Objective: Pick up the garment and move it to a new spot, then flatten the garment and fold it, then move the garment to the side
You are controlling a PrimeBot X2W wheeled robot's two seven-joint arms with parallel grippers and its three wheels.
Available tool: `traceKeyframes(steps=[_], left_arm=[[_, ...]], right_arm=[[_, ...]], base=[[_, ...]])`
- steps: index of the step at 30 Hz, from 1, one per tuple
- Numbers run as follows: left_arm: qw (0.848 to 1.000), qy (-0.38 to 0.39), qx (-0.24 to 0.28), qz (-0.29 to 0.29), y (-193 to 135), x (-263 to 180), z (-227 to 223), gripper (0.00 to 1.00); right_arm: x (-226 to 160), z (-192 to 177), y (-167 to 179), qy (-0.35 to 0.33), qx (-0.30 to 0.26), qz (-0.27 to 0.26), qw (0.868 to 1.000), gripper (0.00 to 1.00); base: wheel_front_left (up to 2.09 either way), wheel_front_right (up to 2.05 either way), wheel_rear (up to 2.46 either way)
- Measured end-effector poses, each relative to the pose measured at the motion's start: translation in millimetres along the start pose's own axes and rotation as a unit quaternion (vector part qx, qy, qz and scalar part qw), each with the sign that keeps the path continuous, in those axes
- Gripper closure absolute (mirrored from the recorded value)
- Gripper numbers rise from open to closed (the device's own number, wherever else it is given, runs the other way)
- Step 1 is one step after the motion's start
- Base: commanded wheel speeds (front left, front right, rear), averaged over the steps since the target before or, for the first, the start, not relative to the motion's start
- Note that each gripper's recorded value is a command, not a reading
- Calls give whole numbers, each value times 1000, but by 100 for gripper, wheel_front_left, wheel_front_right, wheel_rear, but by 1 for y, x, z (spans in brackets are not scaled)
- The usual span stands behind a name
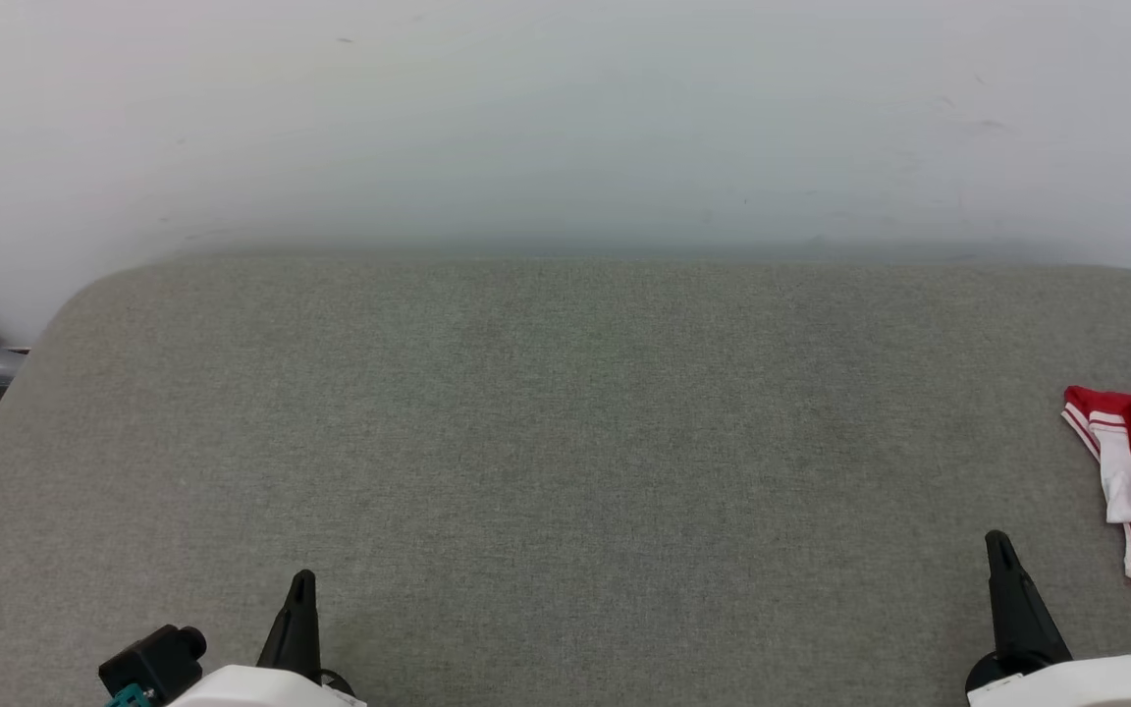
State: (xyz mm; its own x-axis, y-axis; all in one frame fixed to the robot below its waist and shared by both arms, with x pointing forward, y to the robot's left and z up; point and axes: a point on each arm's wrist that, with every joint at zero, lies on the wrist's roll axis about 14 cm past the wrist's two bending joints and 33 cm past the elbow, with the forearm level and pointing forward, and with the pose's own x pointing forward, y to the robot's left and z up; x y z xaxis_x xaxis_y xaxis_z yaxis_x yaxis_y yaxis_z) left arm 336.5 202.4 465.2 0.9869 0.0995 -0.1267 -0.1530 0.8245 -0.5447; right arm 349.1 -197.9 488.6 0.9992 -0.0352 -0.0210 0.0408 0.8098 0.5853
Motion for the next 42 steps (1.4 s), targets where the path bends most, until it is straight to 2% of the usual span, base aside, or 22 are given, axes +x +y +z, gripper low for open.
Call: traceKeyframes(steps=[23,24,42], left_arm=[[987,9,-160,-8,-5,15,7,100],[983,11,-183,-11,-7,17,9,100],[957,15,-289,-27,-14,27,15,100]], right_arm=[[13,3,0,5,152,-9,988,100],[13,1,-1,9,176,-11,984,100],[22,5,2,12,277,-7,961,100]], base=[[0,0,0],[0,0,0],[0,0,0]])
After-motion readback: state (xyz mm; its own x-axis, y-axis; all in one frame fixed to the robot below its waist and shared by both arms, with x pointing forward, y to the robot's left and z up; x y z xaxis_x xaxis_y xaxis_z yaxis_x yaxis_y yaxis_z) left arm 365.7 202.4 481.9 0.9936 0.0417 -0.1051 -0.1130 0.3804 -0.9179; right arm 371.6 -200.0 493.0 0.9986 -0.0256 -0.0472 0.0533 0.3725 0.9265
